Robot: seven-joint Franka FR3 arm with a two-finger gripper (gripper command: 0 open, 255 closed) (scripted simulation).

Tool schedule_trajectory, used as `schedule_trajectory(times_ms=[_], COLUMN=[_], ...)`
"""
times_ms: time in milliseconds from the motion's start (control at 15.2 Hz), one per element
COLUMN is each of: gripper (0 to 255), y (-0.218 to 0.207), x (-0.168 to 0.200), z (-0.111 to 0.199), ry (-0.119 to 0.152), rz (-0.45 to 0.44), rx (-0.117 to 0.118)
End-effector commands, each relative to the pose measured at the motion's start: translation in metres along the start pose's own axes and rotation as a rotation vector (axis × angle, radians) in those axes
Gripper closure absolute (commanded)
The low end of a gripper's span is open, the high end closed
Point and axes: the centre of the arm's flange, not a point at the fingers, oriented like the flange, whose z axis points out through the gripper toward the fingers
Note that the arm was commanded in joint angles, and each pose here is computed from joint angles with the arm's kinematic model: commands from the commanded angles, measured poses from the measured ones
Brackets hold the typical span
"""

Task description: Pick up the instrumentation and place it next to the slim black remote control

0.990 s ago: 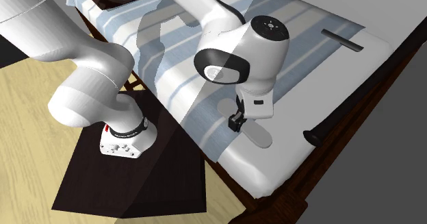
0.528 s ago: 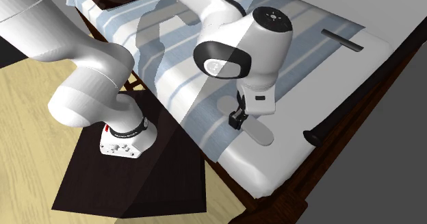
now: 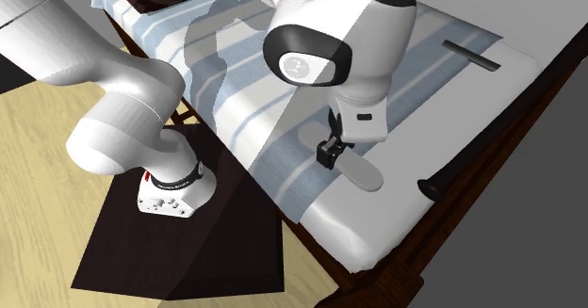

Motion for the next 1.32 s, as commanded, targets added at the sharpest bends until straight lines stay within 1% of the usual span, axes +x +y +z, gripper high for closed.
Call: schedule_trajectory(times_ms=[0, 264, 1254], gripper=[255, 255, 255], y=[0.0, 0.0, -0.197], x=[0.0, 0.0, -0.019], z=[-0.011, -0.029, -0.027], ry=[0.0, 0.0, 0.0], rz=[0.0, 0.0, 0.0], rx=[0.0, 0.0, 0.0])
